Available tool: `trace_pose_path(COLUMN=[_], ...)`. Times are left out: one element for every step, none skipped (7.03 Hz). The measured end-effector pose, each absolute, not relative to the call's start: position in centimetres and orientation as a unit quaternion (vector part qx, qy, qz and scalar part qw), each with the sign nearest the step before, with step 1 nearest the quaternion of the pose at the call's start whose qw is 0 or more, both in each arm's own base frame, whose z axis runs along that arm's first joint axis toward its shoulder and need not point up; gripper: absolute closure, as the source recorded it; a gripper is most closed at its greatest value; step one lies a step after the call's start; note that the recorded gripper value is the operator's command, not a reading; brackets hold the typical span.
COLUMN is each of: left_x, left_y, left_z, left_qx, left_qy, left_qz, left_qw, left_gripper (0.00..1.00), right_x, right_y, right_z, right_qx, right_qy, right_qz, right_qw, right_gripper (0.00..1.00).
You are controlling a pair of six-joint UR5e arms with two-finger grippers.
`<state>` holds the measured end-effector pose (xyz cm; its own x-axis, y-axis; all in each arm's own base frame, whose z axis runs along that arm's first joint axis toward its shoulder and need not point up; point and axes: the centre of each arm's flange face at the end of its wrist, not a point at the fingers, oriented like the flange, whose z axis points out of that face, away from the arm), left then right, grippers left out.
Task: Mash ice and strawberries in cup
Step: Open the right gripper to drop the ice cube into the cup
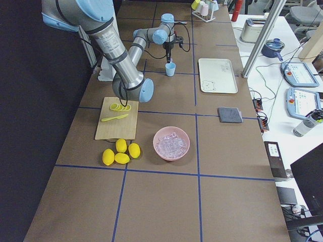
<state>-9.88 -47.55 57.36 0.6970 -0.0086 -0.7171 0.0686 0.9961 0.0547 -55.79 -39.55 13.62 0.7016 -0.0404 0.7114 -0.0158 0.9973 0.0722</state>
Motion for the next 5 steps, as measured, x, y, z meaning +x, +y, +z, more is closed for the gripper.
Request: trace_pose_path(left_x=[-9.85, -9.84, -9.84, -9.83, -9.81], left_y=[-47.57, -47.58, -47.61, -47.63, -47.64], left_z=[57.34, 57.33, 57.30, 57.28, 57.27], left_qx=[0.039, 0.039, 0.039, 0.039, 0.039], left_qy=[0.389, 0.389, 0.389, 0.389, 0.389], left_qz=[-0.021, -0.020, -0.020, -0.020, -0.020], left_qw=[0.920, 0.920, 0.920, 0.920, 0.920], left_gripper=[0.00, 0.00, 0.00, 0.00, 0.00], right_x=[-55.80, -55.80, -55.80, -55.80, -55.79], right_y=[-39.55, -39.55, -39.55, -39.55, -39.54], right_z=[13.64, 13.68, 13.71, 13.75, 13.74], right_qx=[0.036, 0.036, 0.036, 0.036, 0.036], right_qy=[-0.386, -0.386, -0.386, -0.385, -0.386], right_qz=[-0.007, -0.007, -0.007, -0.007, -0.007], right_qw=[0.922, 0.922, 0.922, 0.922, 0.922], right_gripper=[0.40, 0.32, 0.02, 0.01, 0.01])
